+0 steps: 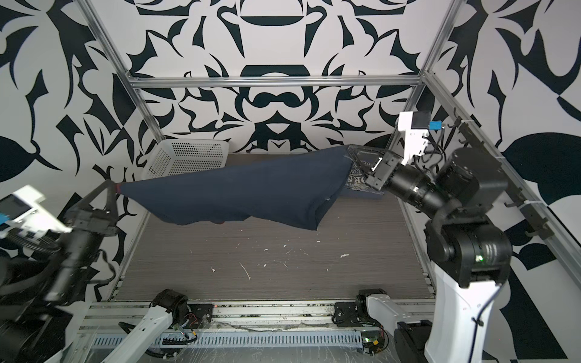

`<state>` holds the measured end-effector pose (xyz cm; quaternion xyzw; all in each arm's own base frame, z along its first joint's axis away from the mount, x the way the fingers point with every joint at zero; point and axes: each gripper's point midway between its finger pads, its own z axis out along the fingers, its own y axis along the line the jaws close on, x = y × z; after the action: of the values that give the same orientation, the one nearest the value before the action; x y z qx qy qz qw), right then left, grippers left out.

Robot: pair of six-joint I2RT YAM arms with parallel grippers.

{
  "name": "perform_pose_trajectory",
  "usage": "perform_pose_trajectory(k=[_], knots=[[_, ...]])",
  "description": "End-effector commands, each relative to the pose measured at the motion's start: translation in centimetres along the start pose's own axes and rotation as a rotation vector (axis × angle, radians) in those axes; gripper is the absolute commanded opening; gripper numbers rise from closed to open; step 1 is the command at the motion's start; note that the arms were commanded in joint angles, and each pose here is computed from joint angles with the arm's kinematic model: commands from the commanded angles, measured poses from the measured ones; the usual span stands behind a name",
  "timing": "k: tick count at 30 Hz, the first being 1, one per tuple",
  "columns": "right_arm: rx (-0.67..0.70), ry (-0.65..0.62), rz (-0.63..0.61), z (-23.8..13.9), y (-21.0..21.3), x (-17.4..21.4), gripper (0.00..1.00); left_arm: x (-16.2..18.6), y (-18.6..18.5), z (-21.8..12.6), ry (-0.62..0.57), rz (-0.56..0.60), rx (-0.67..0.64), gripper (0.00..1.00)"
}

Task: Fold and stack the tank tops

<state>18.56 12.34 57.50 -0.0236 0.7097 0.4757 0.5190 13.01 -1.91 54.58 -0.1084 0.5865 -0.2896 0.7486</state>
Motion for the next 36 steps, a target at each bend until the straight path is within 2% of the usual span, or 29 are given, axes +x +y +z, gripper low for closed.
perform_pose_trajectory(k=[1,4,8,11,15,19,23,24,26,27,29,31,34,36], knots=[[0.017,-0.047,-0.016,0.1,-0.4,-0.9,0.00,1.4,-1.3,0.0,0.091,0.021,0.071,0.00],[0.082,-0.047,-0.003,1.3,-2.9,-1.1,0.00,3.1,-0.9,1.8,0.148,0.015,0.048,0.00],[0.231,0.015,0.047,4.9,-10.0,0.1,0.00,7.5,2.6,6.7,0.280,0.058,-0.129,0.00],[0.342,0.078,0.077,8.0,-16.4,1.8,0.00,13.2,5.1,11.2,0.449,0.090,-0.230,0.00],[0.511,0.178,0.108,11.5,-25.8,5.0,0.00,22.1,8.2,15.8,0.681,0.069,-0.311,0.00],[0.647,0.271,0.164,14.2,-35.2,8.8,0.00,32.6,12.0,19.0,0.897,0.028,-0.384,0.00],[0.737,0.328,0.231,16.1,-41.9,11.0,0.00,39.4,14.8,21.2,1.044,0.023,-0.451,0.08],[0.754,0.334,0.237,16.6,-43.1,11.0,0.01,40.4,15.5,21.9,1.073,0.032,-0.478,0.10],[0.794,0.337,0.240,17.0,-44.7,10.7,0.13,41.3,16.4,23.0,1.107,0.062,-0.524,0.18],[0.818,0.329,0.233,17.1,-45.4,10.2,0.20,41.4,16.7,23.6,1.115,0.080,-0.540,0.26],[0.866,0.335,0.237,16.7,-46.0,9.5,0.35,40.8,16.7,24.2,1.127,0.107,-0.563,0.51],[0.899,0.356,0.226,15.9,-45.7,9.2,0.45,39.6,16.4,24.1,1.104,0.111,-0.573,0.65],[0.909,0.394,0.244,14.1,-44.0,10.7,0.52,37.7,16.6,21.4,1.069,0.098,-0.634,0.72],[0.886,0.412,0.265,12.7,-42.2,12.5,0.52,37.6,16.9,17.5,1.104,0.093,-0.686,0.72]])
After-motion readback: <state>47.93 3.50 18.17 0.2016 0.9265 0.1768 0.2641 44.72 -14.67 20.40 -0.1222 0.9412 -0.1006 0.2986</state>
